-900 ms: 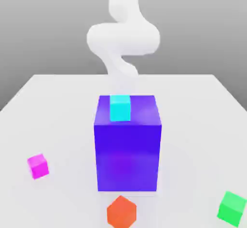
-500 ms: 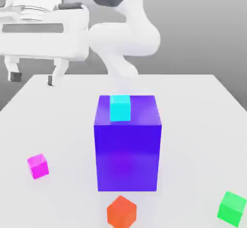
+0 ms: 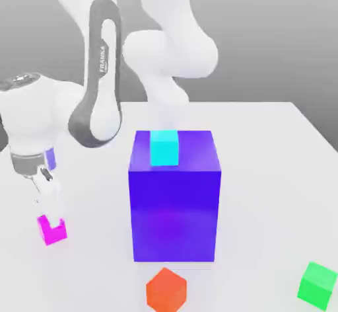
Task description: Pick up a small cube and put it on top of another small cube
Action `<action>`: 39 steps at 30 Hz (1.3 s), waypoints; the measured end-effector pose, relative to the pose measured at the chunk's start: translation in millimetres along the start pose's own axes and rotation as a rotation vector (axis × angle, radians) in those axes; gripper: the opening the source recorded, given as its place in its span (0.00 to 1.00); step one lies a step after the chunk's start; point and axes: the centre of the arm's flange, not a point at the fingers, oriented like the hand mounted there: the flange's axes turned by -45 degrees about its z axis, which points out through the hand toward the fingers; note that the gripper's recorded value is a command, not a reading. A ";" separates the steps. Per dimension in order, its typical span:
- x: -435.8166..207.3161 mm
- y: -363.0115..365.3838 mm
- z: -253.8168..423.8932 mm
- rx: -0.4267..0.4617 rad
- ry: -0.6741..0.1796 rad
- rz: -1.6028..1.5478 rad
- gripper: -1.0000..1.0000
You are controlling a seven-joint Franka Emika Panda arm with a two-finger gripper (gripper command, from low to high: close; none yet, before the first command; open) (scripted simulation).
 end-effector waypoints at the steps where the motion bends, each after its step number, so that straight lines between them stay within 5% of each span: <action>1: -0.8 0.2 10.5 0.000 -0.001 0.000 0.50; 2: -1.3 0.3 15.8 0.001 -0.001 0.001 0.00; 15: -0.9 -0.3 -40.1 0.001 -0.001 0.000 0.00; 23: -12.9 -123.5 -66.2 -0.078 -0.035 -0.301 0.00; 39: -294.5 -404.2 -96.6 -0.032 0.000 -1.237 0.00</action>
